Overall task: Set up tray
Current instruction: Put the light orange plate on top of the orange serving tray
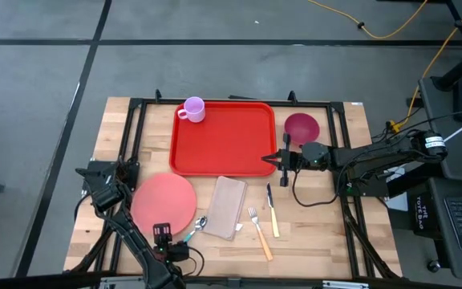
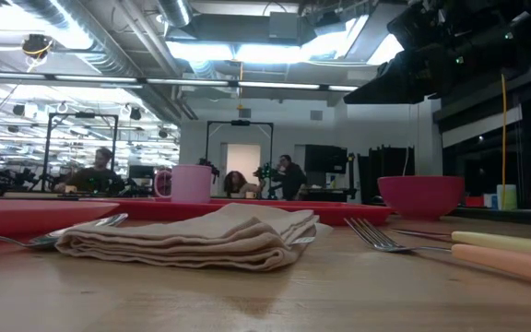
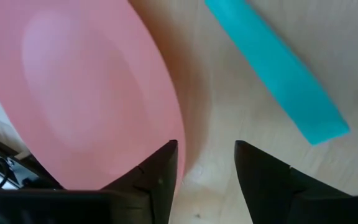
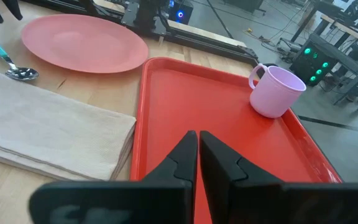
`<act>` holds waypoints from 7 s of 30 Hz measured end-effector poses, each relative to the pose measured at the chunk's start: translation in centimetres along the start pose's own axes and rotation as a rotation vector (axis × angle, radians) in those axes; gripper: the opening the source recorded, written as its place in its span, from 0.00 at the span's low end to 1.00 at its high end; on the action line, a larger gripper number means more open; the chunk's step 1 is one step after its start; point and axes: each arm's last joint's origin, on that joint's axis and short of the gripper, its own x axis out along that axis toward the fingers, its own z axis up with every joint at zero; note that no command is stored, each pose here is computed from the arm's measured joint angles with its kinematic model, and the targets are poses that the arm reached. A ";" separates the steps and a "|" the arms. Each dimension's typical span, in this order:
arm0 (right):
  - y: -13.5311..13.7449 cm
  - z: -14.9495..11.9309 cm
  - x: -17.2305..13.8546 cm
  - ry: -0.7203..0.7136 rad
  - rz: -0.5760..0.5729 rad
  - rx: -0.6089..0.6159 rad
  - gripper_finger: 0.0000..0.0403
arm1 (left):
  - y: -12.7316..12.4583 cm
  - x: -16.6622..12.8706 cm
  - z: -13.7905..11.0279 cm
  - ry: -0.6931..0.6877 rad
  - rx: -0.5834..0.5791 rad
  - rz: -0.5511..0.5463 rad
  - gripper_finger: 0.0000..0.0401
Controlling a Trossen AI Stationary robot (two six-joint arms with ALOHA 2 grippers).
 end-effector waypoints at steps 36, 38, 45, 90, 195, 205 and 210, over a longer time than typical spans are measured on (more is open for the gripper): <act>0.0 0.1 0.0 -0.008 -0.002 0.001 0.06 | -1.7 3.3 -0.2 -0.005 -0.121 0.182 0.33; 0.0 0.1 0.0 -0.008 -0.002 0.001 0.06 | -1.6 3.2 -0.3 -0.006 -0.119 0.187 0.33; -0.1 0.2 0.0 -0.023 -0.005 0.003 0.06 | -1.7 3.3 -0.5 -0.002 -0.132 0.201 0.32; -0.1 0.2 0.0 -0.022 -0.006 0.005 0.06 | -2.8 -1.1 -1.0 -0.148 -0.126 0.083 0.01; 0.0 -0.1 0.0 0.006 0.002 0.050 0.06 | 16.7 8.1 1.0 -0.373 0.348 0.631 0.01; 0.0 -0.1 0.0 0.008 0.002 0.048 0.06 | 17.7 10.8 1.6 -0.333 0.346 0.614 0.01; 0.0 -0.1 0.0 0.008 0.002 0.047 0.06 | 18.0 12.6 2.3 -0.346 0.323 0.576 0.01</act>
